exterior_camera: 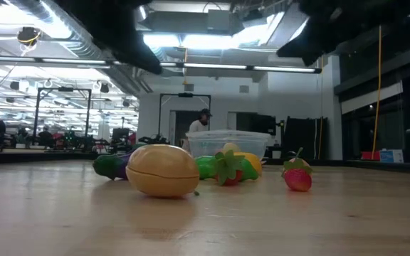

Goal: Pick and placing Produce into tupperware
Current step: Put the violet eggplant into the transparent container

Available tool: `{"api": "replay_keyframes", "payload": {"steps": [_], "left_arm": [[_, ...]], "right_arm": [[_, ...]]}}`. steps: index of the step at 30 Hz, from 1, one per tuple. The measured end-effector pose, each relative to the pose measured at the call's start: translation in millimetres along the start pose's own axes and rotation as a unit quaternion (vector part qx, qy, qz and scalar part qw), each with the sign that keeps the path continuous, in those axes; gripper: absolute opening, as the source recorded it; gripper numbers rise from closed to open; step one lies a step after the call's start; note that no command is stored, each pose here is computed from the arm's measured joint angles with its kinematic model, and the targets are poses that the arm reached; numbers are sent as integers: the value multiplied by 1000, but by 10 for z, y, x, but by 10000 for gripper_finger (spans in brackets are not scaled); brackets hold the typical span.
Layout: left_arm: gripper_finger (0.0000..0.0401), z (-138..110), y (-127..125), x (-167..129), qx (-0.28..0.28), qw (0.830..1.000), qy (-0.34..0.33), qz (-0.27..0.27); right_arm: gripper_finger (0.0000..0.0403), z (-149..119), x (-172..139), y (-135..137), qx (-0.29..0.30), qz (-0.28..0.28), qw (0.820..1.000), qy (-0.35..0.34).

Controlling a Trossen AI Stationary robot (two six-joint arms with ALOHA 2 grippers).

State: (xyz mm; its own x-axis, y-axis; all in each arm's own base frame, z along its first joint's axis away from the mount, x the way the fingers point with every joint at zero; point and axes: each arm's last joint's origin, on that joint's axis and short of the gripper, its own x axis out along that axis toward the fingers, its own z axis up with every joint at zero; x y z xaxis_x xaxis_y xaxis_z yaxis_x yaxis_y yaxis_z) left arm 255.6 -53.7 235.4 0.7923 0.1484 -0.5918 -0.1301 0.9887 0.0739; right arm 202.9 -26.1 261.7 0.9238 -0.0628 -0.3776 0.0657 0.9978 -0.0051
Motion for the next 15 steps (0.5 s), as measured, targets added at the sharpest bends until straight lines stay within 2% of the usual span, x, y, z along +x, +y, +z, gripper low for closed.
{"api": "replay_keyframes", "payload": {"steps": [4,8,15], "left_arm": [[161,60,-207,-120,-27,999,-14,15],[161,65,-366,-103,-48,999,-8,15],[161,49,-528,175,-61,995,73,41]], "right_arm": [[6,-84,-124,114,-7,24,999,-28],[9,-146,-183,201,-6,46,998,-48],[6,-211,-174,311,-10,75,996,-45]]}}
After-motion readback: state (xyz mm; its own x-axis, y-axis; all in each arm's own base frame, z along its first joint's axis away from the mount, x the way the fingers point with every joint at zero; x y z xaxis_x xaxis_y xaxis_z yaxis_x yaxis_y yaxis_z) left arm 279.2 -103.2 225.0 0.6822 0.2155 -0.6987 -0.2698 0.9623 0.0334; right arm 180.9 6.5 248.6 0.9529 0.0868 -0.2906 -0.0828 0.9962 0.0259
